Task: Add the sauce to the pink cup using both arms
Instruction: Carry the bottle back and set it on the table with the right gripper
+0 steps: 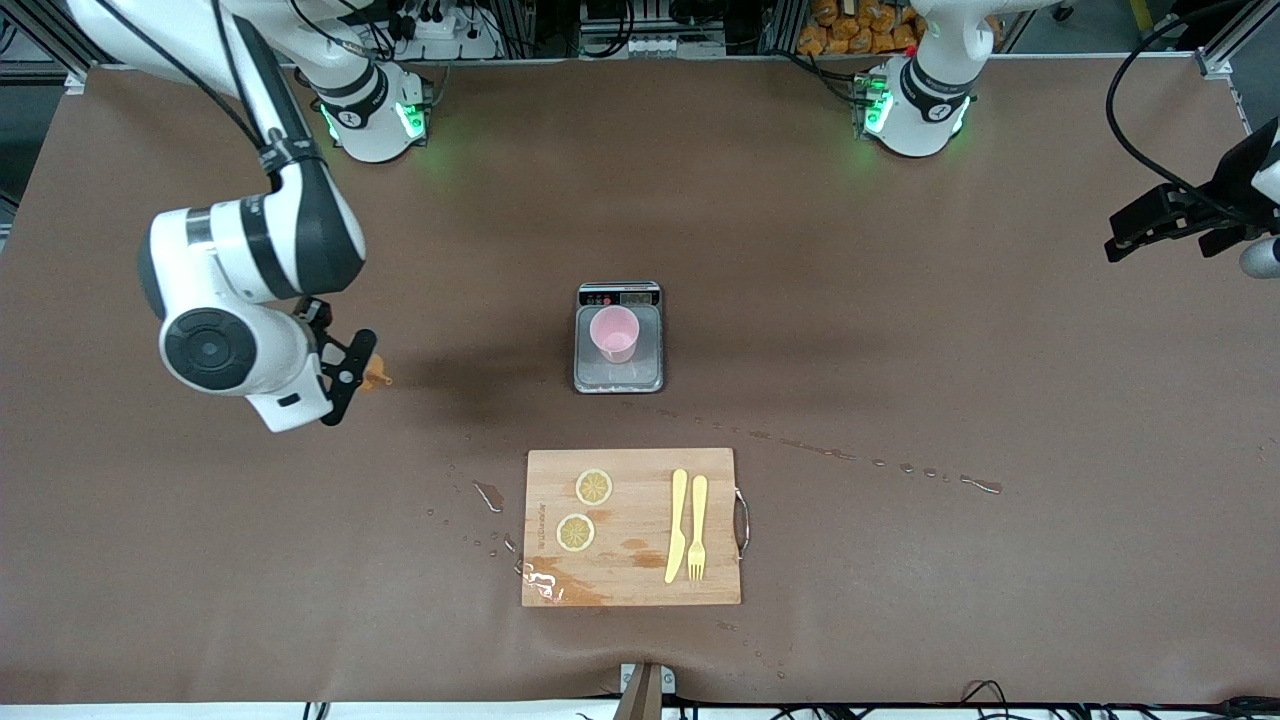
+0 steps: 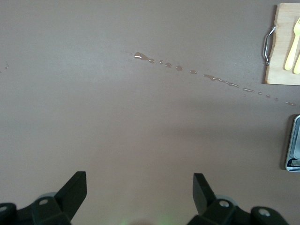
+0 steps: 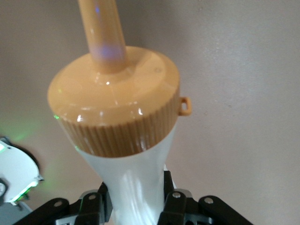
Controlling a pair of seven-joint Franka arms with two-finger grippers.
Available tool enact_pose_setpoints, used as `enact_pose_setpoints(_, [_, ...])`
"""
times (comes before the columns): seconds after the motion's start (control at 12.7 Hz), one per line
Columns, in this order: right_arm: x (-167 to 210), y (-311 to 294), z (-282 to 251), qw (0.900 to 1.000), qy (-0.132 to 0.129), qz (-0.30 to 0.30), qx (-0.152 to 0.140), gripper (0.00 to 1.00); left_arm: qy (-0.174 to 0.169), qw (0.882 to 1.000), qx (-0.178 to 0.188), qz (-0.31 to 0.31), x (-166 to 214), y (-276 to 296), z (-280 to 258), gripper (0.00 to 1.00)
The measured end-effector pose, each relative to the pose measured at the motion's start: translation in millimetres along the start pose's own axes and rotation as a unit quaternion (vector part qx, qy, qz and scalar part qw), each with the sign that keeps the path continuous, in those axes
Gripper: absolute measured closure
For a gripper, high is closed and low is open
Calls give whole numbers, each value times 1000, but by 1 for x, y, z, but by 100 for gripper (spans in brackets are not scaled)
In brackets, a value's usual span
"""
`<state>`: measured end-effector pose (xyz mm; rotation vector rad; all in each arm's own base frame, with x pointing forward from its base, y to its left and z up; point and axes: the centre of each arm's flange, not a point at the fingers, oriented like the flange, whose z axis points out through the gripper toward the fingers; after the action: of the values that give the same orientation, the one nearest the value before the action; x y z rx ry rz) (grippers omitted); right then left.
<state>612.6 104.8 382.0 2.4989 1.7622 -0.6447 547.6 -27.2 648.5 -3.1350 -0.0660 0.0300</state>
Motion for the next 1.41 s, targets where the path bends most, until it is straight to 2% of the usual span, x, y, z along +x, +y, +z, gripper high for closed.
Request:
enact_pose_setpoints(0.47, [-61, 53, 52, 997, 57, -39, -47, 56, -1, 1000, 0, 0, -1, 0, 0, 0])
enact_pose_setpoints(0.86, [-107, 79, 101, 987, 128, -52, -77, 56, -2, 1000, 0, 0, -1, 0, 1, 0])
enact_pose_setpoints(1.18, [-134, 100, 136, 974, 203, -59, -83, 56, -6, 1000, 1, 0, 0, 0, 5, 0])
enact_pose_setpoints(1.41, [-138, 115, 175, 958, 270, -44, -83, 56, -8, 1000, 1, 1, 0, 1, 7, 0])
